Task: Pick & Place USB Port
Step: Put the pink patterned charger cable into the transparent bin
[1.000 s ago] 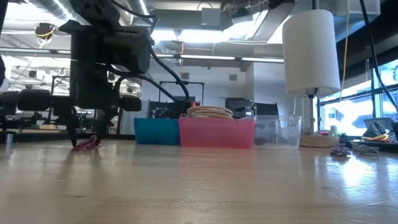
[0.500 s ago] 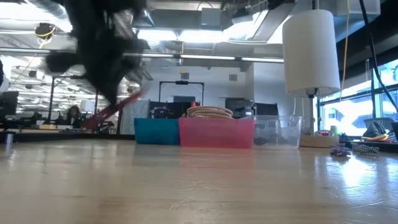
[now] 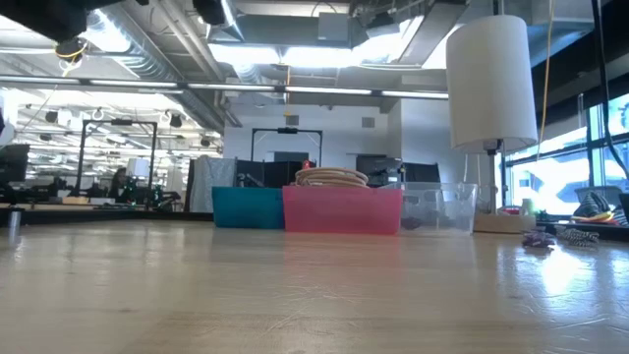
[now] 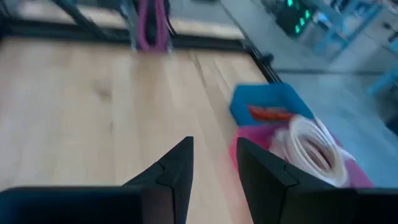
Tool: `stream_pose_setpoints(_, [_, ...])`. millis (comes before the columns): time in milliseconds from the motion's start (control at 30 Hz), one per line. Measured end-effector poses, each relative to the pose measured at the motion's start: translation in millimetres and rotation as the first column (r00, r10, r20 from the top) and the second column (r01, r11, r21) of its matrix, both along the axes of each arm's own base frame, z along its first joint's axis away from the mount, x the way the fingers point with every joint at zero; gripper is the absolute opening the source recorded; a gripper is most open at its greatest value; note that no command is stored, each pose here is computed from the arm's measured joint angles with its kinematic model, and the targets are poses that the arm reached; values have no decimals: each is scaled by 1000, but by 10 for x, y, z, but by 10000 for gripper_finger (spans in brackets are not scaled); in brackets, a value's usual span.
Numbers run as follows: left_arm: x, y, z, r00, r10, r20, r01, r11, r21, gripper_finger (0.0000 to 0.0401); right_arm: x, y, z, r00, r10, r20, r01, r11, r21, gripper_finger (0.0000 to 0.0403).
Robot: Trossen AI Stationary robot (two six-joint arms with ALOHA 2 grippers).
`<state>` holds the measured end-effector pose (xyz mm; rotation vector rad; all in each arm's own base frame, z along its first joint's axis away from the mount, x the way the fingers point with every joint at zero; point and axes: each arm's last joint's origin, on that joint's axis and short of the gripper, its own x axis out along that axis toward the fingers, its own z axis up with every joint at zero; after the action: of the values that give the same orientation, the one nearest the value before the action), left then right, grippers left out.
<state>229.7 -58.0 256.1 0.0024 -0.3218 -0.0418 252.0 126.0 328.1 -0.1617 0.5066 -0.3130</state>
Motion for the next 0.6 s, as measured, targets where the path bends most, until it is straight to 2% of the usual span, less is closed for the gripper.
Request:
stream_pose_setpoints(200, [194,-67,67,999,-52,-2,52,998,24,12,151,-14,73,986,96,139,-103,994,43,125])
stream_pose_setpoints(600, [468,10,134,998,-67,-7,68,997,23,12,290,-162,171,964,169,204,-196,973,123,125])
